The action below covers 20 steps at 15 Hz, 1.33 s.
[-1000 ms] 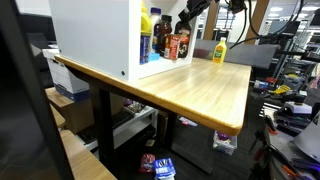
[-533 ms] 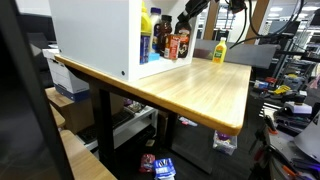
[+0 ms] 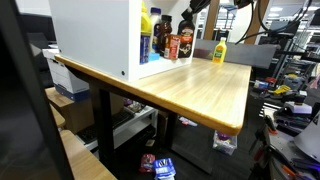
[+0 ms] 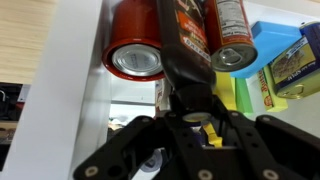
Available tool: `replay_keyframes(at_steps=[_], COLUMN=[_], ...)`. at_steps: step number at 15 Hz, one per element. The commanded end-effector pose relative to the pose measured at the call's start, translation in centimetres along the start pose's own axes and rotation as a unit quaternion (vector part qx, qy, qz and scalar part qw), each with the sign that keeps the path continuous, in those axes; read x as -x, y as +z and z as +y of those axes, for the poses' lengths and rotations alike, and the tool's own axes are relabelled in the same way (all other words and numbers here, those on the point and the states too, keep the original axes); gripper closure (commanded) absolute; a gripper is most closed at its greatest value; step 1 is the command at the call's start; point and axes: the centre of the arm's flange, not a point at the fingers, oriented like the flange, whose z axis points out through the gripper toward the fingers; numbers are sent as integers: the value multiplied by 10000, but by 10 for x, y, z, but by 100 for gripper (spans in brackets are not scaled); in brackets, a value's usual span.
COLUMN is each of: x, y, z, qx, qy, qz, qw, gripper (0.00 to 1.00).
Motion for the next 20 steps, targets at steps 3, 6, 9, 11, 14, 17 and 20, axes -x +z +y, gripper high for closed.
replay_keyframes(at_steps=[3, 6, 9, 11, 14, 17, 20], x=[14, 19, 29, 34, 43, 46, 47], y=[-22, -33, -44, -49, -58, -63, -65], z=[-2, 2, 14, 23, 44, 69, 94], qx=[84, 134, 81, -20, -240, -328, -479], qy=[58, 107, 152, 174, 163, 61, -83], qz=[-313, -445, -667, -836, -1076, -1159, -1190], qw=[9995, 9989, 9976, 9963, 9938, 9927, 9917], gripper=[92, 92, 92, 92, 92, 92, 92])
